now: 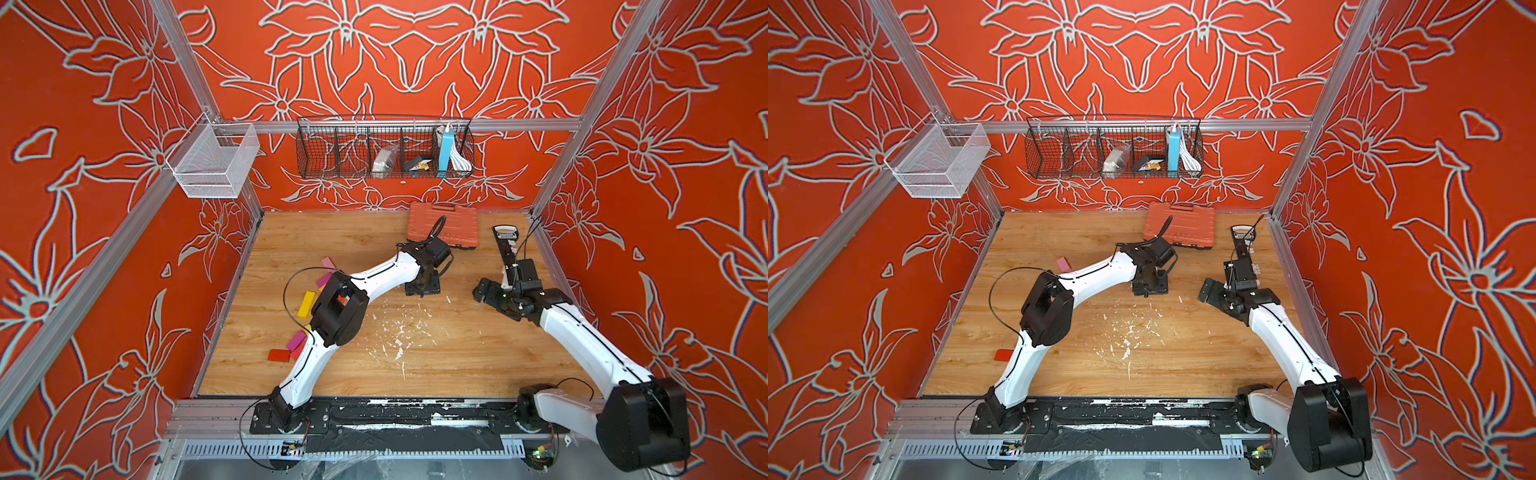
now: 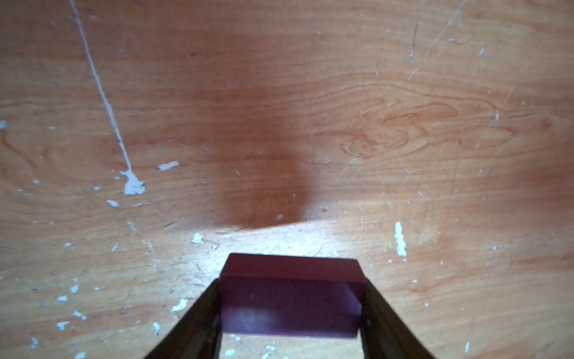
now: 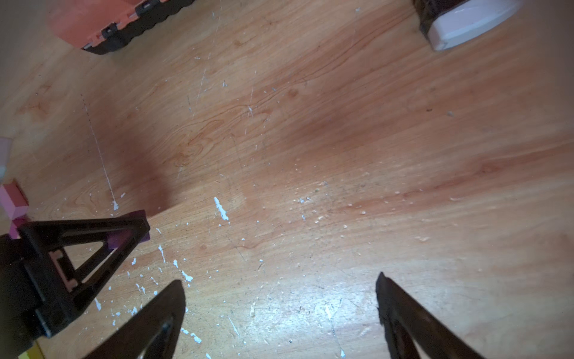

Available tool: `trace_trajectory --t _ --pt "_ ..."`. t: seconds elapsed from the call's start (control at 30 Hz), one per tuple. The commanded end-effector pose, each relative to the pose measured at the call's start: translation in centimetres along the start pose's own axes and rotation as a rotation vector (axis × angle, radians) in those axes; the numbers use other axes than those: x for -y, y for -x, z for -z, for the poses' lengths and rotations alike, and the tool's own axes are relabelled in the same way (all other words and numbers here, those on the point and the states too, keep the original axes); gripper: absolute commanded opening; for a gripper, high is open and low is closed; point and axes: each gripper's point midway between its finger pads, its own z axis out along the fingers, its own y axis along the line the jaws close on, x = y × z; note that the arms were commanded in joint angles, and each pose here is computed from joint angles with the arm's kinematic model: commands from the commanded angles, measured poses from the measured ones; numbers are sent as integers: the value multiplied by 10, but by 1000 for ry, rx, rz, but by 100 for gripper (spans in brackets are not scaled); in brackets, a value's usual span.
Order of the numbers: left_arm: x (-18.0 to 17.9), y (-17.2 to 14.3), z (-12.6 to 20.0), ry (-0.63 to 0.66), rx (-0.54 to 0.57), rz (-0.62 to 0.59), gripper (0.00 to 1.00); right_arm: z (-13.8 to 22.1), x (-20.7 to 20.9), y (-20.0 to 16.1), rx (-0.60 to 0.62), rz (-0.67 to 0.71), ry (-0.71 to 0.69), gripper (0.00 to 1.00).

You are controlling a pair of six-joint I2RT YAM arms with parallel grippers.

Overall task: Assemble the letter c with building blocks
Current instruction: Place the building block at the center of the board.

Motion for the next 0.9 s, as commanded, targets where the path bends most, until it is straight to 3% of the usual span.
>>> trace_trajectory --t 0.0,0.6,0.87 --pt "-1 -4 1 55 -8 41 63 1 16 -7 -7 4 -56 98" --pt "17 -22 -32 85 -38 19 65 1 25 -8 -21 0 -52 98" --pt "18 -28 -40 84 -57 37 74 0 25 -9 -25 -2 -46 98"
